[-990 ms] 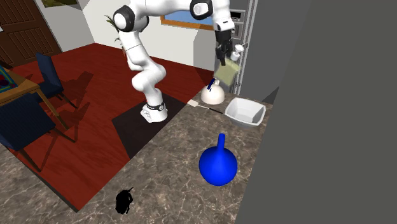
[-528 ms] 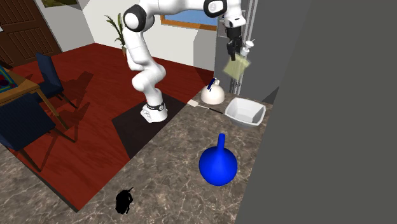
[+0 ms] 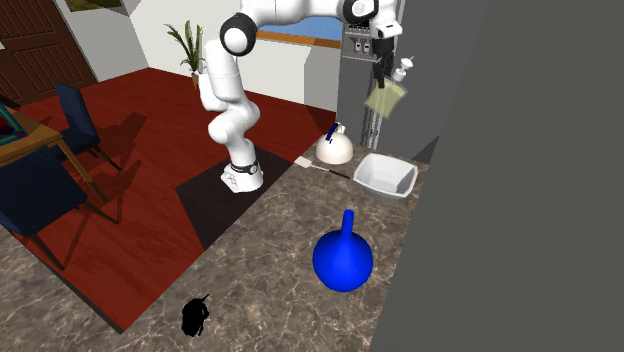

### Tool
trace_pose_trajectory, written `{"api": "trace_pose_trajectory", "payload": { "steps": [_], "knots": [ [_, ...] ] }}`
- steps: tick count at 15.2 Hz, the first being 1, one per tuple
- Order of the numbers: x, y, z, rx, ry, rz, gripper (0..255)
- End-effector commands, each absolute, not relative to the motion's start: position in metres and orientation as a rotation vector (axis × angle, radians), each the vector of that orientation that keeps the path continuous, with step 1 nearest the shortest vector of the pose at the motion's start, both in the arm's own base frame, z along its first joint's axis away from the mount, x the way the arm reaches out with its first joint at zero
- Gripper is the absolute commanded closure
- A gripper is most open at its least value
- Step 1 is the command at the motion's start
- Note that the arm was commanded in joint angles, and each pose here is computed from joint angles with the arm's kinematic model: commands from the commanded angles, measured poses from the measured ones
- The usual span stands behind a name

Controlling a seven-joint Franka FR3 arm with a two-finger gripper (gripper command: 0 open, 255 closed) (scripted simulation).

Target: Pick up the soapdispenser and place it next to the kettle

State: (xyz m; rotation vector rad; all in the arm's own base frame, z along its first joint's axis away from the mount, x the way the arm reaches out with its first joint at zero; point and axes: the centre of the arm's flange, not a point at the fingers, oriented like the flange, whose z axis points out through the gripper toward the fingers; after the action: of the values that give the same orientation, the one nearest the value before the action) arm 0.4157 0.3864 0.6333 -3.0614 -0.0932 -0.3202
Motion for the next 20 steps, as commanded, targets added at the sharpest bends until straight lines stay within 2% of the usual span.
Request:
{"api": "trace_pose_trajectory", "payload": {
  "steps": [1, 20],
  "knots": [
    [0.42, 0.397, 0.626, -3.06, -0.088, -0.321, 255],
    [0.42, 0.397, 0.525, -3.06, -0.088, -0.321, 255]
  ]
}}
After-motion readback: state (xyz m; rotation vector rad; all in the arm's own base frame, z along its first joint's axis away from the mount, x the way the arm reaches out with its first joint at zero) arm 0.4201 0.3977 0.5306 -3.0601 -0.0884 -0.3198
